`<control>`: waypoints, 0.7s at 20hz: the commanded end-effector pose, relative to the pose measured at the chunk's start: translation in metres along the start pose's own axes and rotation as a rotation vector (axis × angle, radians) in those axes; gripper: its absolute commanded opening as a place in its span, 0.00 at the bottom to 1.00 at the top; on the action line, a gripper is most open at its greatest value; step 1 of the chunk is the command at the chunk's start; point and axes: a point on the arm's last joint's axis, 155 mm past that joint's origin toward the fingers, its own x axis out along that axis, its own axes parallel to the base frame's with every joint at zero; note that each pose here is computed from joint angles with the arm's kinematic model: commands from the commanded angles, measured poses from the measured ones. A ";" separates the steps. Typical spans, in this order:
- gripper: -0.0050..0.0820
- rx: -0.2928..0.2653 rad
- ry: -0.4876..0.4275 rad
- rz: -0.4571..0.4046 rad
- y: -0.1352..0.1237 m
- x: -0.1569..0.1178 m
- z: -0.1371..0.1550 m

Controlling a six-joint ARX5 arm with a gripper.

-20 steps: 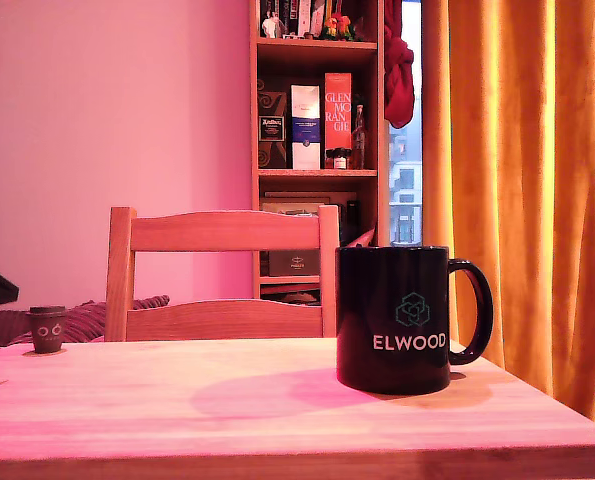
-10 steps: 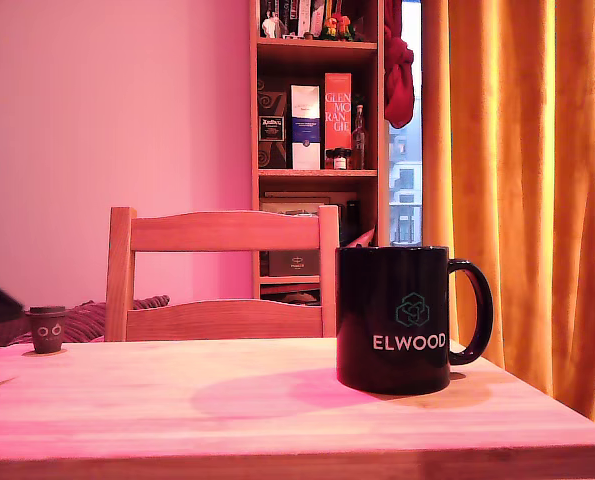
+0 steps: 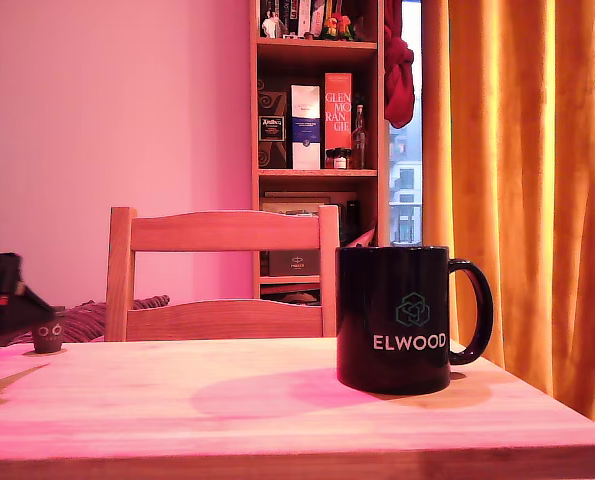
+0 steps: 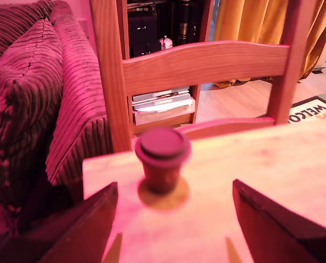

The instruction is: Pick up the coffee capsules on the table and drop them inside the coffee cup

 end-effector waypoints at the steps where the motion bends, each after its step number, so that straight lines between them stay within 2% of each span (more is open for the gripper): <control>1: 0.75 0.012 0.000 -0.004 0.000 0.006 -0.001; 14: 0.75 0.019 0.042 -0.014 0.009 0.053 -0.005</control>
